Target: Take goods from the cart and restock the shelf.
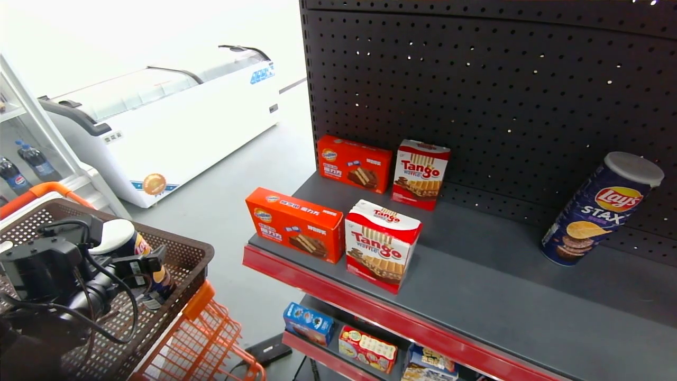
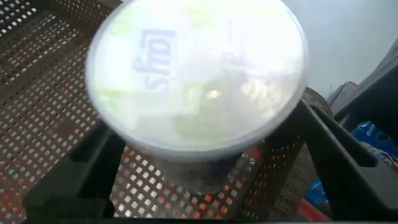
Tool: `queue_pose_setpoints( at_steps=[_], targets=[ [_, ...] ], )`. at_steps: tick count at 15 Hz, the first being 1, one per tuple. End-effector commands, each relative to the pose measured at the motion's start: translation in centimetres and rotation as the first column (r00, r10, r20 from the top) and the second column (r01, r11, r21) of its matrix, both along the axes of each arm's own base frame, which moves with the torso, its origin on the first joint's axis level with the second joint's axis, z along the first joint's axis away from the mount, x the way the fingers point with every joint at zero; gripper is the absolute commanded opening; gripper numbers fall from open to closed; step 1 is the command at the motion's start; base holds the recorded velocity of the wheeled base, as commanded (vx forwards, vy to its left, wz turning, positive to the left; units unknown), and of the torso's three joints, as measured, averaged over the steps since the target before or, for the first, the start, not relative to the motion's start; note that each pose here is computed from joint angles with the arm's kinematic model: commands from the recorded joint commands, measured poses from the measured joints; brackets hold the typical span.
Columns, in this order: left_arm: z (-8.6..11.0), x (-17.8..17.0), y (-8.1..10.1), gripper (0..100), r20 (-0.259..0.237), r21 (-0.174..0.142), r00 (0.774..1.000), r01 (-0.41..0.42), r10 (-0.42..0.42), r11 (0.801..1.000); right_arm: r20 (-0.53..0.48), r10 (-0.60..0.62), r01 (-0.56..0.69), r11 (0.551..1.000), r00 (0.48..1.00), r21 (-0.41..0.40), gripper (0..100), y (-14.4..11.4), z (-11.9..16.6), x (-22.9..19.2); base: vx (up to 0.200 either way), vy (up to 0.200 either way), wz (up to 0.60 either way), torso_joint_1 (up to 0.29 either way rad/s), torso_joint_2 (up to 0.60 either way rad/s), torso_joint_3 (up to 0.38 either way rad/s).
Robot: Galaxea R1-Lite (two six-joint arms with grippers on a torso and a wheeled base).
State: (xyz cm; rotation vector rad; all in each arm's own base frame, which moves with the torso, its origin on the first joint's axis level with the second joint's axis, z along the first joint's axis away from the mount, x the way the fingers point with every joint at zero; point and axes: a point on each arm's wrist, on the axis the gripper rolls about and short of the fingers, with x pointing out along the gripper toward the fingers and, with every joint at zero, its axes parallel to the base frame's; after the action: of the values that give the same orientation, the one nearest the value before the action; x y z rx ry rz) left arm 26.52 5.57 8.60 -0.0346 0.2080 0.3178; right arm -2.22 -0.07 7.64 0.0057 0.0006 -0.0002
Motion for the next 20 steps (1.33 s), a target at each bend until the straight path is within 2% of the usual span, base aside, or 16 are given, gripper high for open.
queue_pose_setpoints(
  at_steps=[1, 6, 8, 11, 12, 17, 18, 20],
  targets=[
    [-1.8, 1.2, 0.3, 100, -0.044, -0.005, 0.999, 0.003, -0.003, 1.000, 0.001, 0.000, 0.000, 1.000, 1.000, 0.000, 100, 0.0, 0.0, 0.0, 0.000, 0.000, 0.00, 0.000, 0.00, 0.000],
    [-2.2, 3.2, 1.0, 100, -0.015, 0.005, 1.000, -0.006, 0.006, 1.000, 0.001, 0.000, 0.000, 1.000, 1.000, 0.000, 100, 0.0, 0.0, 0.0, 0.000, 0.000, 0.00, 0.000, 0.00, 0.000],
    [-2.1, 4.0, 1.6, 100, -0.005, 0.038, 1.000, -0.012, 0.012, 0.999, 0.001, 0.000, 0.000, 1.000, 1.000, 0.000, 100, 0.0, 0.0, 0.0, 0.000, 0.000, 0.00, 0.000, 0.00, 0.000],
    [-1.9, 4.8, 1.8, 100, 0.019, 0.042, 1.000, -0.011, 0.010, 0.999, 0.001, 0.000, 0.000, 1.000, 1.000, 0.000, 100, 0.0, 0.0, 0.0, 0.000, 0.000, 0.00, 0.000, 0.00, 0.000],
    [-1.5, 5.4, 1.8, 0, 0.036, 0.048, 0.999, 0.001, -0.003, 0.999, 0.001, 0.000, 0.000, 1.000, 1.000, 0.000, 100, 0.0, 0.0, 0.0, 0.000, 0.000, 0.00, 0.000, 0.00, 0.000],
    [-1.2, 5.5, 1.6, 0, 0.047, 0.044, 0.999, 0.007, -0.009, 0.999, 0.001, 0.000, 0.000, 1.000, 1.000, 0.000, 100, 0.0, 0.0, 0.0, 0.000, 0.000, 0.00, 0.000, 0.00, 0.000],
    [-0.5, 5.4, 1.2, 0, 0.065, 0.050, 0.998, 0.014, -0.017, 0.999, 0.001, 0.000, 0.000, 1.000, 1.000, 0.000, 100, 0.0, 0.0, 0.0, 0.000, 0.000, 0.00, 0.000, 0.00, 0.000],
    [1.6, 5.1, 1.0, 0, 0.133, 0.061, 0.991, 0.021, -0.029, 0.998, 0.001, 0.000, 0.000, 1.000, 1.000, 0.000, 100, 0.0, 0.0, 0.0, 0.000, 0.000, 0.00, 0.000, 0.00, 0.000]
  ],
)
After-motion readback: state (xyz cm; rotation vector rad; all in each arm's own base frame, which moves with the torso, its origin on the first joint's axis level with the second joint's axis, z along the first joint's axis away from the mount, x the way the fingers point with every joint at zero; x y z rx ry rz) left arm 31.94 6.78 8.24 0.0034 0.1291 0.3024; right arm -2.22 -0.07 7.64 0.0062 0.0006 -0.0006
